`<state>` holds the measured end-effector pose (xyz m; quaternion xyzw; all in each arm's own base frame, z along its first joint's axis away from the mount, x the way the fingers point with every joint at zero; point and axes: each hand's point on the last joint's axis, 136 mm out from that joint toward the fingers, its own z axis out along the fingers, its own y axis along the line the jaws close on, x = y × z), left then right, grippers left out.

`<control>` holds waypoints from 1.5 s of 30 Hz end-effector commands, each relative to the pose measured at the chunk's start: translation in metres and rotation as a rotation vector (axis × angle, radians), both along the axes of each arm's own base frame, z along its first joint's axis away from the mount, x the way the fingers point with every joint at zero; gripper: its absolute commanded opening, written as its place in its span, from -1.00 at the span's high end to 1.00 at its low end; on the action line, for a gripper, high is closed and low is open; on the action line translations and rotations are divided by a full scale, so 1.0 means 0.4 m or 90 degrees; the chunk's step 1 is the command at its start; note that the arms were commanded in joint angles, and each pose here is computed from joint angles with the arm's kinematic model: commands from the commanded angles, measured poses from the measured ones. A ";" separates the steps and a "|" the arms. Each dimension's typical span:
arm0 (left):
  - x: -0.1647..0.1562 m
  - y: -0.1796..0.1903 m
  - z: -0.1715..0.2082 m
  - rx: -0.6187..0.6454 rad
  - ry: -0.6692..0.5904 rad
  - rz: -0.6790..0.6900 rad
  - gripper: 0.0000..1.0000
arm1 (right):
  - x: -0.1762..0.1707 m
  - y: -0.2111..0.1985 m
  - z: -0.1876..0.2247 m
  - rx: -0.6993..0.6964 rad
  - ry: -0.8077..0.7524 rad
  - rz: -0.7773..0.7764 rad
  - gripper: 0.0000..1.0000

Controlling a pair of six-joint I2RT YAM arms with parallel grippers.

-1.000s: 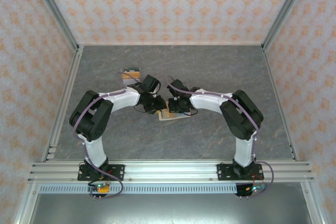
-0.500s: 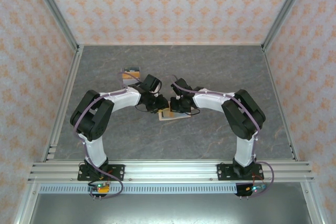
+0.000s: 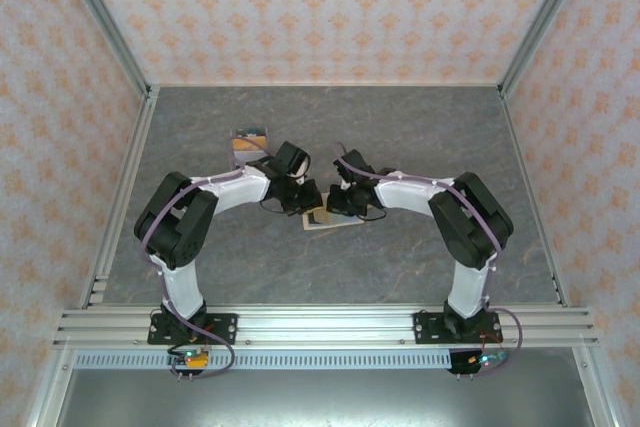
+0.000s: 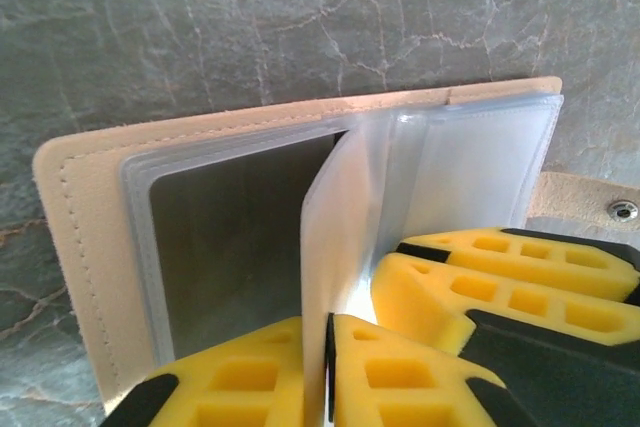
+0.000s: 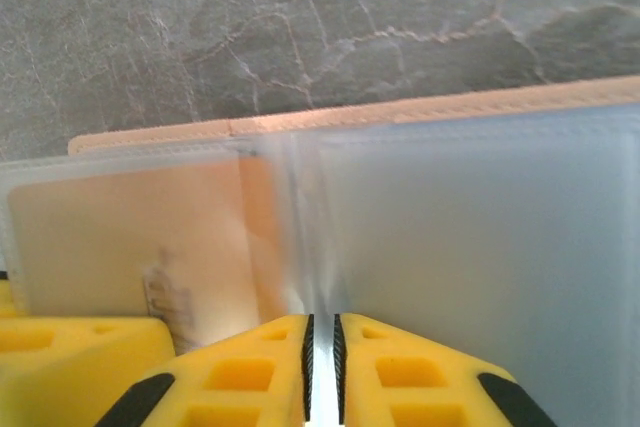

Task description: Take the credit cards out of the card holder

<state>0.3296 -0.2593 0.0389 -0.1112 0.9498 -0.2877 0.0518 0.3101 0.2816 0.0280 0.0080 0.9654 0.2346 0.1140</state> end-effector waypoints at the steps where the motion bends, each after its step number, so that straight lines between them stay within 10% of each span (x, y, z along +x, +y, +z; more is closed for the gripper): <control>1: -0.009 0.044 0.015 0.069 -0.009 -0.007 0.78 | -0.001 -0.037 0.042 -0.011 -0.020 -0.023 0.60; 22: 0.039 -0.146 0.135 -0.138 -0.038 -0.041 0.02 | 0.017 -0.181 0.194 -0.061 -0.191 -0.140 0.35; 33: 0.038 0.012 0.076 -0.022 -0.037 0.053 0.13 | 0.007 -0.098 0.149 -0.027 -0.127 -0.039 0.52; 45: 0.026 -0.014 0.012 -0.058 -0.003 0.054 0.39 | 0.019 -0.065 0.045 -0.055 -0.048 -0.024 0.63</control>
